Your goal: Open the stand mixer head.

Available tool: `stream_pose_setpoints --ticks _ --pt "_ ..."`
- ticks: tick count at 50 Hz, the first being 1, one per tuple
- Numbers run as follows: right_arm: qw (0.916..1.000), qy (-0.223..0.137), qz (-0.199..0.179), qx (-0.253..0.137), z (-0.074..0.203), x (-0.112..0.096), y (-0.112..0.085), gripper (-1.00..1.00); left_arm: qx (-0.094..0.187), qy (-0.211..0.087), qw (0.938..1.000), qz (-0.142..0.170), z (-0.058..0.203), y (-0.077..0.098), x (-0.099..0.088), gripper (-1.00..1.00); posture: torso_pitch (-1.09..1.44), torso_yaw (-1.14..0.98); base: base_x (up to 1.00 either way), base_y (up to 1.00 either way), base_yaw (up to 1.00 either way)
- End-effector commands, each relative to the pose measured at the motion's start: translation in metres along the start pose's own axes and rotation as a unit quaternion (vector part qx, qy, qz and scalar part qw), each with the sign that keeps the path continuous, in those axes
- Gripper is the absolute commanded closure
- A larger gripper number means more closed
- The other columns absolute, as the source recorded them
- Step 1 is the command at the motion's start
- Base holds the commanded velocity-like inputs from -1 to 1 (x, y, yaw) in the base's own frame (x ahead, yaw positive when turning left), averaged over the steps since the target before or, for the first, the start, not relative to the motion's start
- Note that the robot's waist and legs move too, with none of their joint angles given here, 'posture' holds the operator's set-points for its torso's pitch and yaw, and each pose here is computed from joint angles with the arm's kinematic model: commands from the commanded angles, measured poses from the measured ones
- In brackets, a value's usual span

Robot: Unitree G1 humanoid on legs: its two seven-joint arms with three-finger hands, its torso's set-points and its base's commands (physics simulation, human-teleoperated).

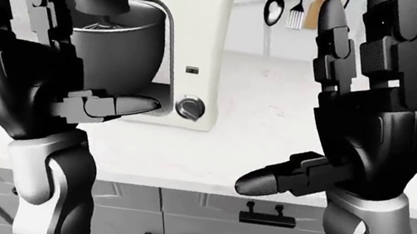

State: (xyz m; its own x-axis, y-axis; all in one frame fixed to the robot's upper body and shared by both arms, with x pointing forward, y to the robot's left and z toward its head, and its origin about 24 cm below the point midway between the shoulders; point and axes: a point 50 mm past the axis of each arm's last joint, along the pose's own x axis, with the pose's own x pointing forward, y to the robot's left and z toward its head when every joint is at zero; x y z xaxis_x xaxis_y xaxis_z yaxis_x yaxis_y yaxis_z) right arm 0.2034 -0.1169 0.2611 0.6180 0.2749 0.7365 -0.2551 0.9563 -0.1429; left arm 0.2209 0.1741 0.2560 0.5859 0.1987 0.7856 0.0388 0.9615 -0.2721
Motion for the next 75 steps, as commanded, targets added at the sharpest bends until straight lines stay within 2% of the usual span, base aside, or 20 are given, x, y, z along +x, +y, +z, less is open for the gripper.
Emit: stream_pose_setpoints --ticks 1,8,13,17,19,21,24,33,39,59,75 --pt "0.9996 -0.027 -0.001 -0.005 0.008 0.002 0.000 -1.00 -0.006 -0.028 0.9995 -0.010 0.009 -0.004 0.003 -1.00 -0.20 0.00 0.00 0.00 0.00" --pt "0.9998 -0.021 0.004 -0.003 0.008 0.001 0.001 -1.00 -0.010 -0.031 0.9994 -0.006 0.011 -0.004 0.004 -1.00 -0.25 0.00 0.00 0.00 0.00" --pt "0.9991 0.005 0.023 0.034 0.008 0.004 0.006 -1.00 -0.009 -0.034 0.9993 -0.008 0.012 -0.004 0.004 -1.00 -0.25 0.00 0.00 0.00 0.00" --pt "0.9931 0.032 0.046 0.103 0.010 0.003 0.013 -1.00 -0.009 -0.035 0.9993 -0.007 0.013 -0.004 0.004 -1.00 -0.25 0.00 0.00 0.00 0.00" --pt "0.9867 0.044 0.065 0.142 0.013 0.002 0.020 -1.00 -0.009 -0.036 0.9993 -0.006 0.013 -0.003 0.004 -1.00 -0.25 0.00 0.00 0.00 0.00" --pt "0.9812 0.056 0.069 0.172 0.013 0.004 0.023 -1.00 -0.008 -0.036 0.9993 -0.006 0.013 -0.003 0.004 -1.00 -0.25 0.00 0.00 0.00 0.00" --pt "0.9756 0.071 0.071 0.195 0.010 0.007 0.025 -1.00 -0.007 -0.038 0.9992 -0.005 0.014 -0.003 0.005 -1.00 -0.25 0.00 0.00 0.00 0.00" --pt "0.9690 0.126 0.040 0.209 -0.006 0.021 0.020 -1.00 -0.007 -0.041 0.9991 -0.005 0.017 -0.003 0.006 -1.00 -0.25 0.00 0.00 0.00 0.00" --pt "0.9600 0.164 0.034 0.224 -0.019 0.021 0.024 -1.00 -0.005 -0.044 0.9990 -0.005 0.019 -0.002 0.007 -1.00 -0.25 0.00 0.00 0.00 0.00" --pt "0.9426 0.202 0.071 0.256 -0.024 0.003 0.053 -1.00 0.001 -0.043 0.9991 -0.001 0.018 0.000 0.006 -1.00 -0.25 0.00 0.00 0.00 0.00" --pt "0.9346 0.213 0.088 0.271 -0.030 0.001 0.068 -1.00 0.002 -0.042 0.9991 0.003 0.018 0.002 0.005 -1.00 -0.25 0.00 0.00 0.00 0.00"
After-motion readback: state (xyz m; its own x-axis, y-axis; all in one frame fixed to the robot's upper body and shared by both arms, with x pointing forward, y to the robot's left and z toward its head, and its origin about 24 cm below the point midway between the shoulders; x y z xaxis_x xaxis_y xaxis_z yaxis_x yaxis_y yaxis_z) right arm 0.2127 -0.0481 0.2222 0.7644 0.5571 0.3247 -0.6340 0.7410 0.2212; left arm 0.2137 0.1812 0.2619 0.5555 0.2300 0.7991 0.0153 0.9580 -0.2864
